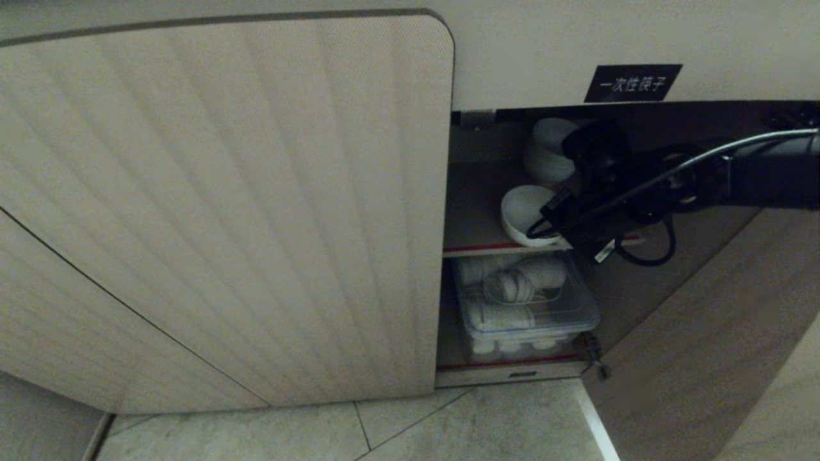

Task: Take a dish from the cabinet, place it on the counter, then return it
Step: Put it back into the cabinet

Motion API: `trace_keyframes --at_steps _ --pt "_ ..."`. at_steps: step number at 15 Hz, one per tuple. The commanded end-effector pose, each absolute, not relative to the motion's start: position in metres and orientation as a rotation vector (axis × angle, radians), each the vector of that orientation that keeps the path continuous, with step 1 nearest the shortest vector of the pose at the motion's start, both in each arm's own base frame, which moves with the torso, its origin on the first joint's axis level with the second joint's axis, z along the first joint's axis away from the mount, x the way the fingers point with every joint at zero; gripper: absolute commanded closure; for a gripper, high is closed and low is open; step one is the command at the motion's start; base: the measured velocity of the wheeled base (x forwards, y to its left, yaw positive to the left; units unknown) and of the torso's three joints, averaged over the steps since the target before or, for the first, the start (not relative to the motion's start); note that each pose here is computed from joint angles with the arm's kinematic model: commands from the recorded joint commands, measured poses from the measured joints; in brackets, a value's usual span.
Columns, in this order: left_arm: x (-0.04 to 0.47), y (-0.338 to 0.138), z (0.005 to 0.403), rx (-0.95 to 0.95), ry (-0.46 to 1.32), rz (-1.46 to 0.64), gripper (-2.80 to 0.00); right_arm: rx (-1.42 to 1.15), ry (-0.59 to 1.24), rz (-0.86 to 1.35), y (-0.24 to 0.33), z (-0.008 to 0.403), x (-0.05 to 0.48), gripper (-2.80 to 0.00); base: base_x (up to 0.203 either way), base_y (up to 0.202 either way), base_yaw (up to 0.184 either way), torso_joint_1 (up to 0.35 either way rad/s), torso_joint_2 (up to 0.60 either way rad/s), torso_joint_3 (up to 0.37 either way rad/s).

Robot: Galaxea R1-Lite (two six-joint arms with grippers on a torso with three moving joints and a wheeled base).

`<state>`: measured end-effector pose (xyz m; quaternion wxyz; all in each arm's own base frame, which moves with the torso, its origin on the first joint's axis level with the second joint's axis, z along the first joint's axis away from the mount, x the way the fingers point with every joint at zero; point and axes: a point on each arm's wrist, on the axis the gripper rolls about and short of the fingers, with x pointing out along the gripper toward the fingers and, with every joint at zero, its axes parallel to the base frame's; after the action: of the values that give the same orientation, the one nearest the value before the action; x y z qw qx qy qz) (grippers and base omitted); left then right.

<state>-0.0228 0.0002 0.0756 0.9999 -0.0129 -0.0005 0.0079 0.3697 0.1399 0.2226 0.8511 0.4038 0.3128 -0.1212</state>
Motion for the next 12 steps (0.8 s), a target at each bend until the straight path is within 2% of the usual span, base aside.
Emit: trace_keyframes --at_steps 1,12 --pt "-0.023 0.000 0.076 -0.026 -0.002 0.017 0.00 0.860 0.650 -0.254 0.142 0.222 0.376 0.00 0.000 0.000 0.000 0.000 0.00 0.000" --pt "-0.023 0.000 0.076 -0.026 -0.002 0.017 0.00 0.872 0.639 -0.275 0.137 0.221 0.394 0.00 0.000 0.000 0.000 0.000 0.00 0.000"
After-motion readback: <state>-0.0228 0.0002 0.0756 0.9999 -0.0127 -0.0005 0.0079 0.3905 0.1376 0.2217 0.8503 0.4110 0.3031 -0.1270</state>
